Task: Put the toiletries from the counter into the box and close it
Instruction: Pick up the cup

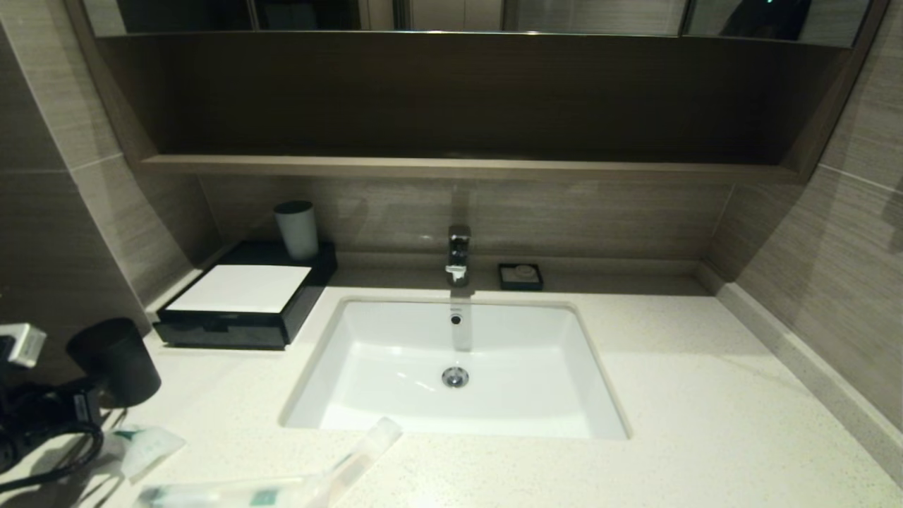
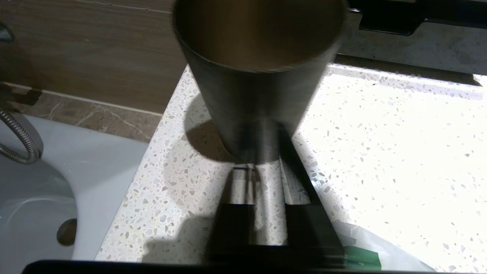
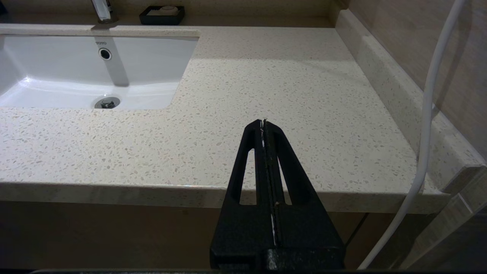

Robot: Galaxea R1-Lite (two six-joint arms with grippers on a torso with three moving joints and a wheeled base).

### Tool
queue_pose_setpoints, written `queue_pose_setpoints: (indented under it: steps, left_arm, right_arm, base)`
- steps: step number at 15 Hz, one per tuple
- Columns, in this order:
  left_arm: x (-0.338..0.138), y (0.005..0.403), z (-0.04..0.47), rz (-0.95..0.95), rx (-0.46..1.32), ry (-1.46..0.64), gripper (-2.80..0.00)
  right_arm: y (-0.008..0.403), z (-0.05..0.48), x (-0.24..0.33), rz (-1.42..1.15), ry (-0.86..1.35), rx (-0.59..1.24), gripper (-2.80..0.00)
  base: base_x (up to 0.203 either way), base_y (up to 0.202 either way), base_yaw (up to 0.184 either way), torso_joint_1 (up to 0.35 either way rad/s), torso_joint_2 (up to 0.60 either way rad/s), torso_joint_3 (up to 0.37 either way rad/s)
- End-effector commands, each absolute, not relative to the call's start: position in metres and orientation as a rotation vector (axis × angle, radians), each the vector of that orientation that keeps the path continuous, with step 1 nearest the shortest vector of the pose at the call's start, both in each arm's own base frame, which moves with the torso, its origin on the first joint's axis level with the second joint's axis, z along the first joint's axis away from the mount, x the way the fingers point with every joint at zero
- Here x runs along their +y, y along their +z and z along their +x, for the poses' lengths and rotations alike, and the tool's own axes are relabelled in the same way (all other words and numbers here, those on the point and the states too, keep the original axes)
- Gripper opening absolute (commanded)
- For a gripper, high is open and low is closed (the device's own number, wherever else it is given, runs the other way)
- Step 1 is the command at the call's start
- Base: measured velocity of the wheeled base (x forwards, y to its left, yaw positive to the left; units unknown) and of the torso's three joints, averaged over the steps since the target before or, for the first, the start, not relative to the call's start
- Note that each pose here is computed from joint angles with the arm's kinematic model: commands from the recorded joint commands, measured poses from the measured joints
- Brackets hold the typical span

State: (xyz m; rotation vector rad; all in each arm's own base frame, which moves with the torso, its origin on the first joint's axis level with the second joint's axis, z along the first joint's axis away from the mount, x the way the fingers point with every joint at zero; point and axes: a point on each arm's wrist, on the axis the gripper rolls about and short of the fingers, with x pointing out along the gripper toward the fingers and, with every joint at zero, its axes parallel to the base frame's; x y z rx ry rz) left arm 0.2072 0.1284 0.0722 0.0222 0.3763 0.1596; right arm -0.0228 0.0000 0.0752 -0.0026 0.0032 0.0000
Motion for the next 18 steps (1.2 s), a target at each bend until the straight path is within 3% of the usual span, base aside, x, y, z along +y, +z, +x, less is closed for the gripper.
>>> queue_pose_setpoints:
  steps: [1,9,10,18]
  left_arm:
    - [0.128,0.073,0.207,0.024,0.371,0.159,-2.8]
    - [0.122,0.083,0.202,0.064,0.345,0.213,-2.8]
    - [0.12,0.083,0.199,0.07,0.352,0.235,0.0]
    - [0.129,0.087,0.204,0.07,0.314,0.264,0.0]
  right_arm:
    - [0.075,-0.023,0.0,-0.003,0.0,0.002,-2.8]
    - [0.076,-0.023,0.0,-0.003,0.0,0.002,-2.8]
    - [0.076,-0.023,0.0,-0.003,0.0,0.001,-2.8]
    - [0.075,-0.023,0.0,-0.003,0.0,0.003,-2.8]
  base:
    - [0.0,0.0,0.0,0.0,0.0,0.0]
    - [0.0,0.0,0.0,0.0,0.0,0.0]
    - [0.0,0.0,0.0,0.0,0.0,0.0]
    - [0.0,0.0,0.0,0.0,0.0,0.0]
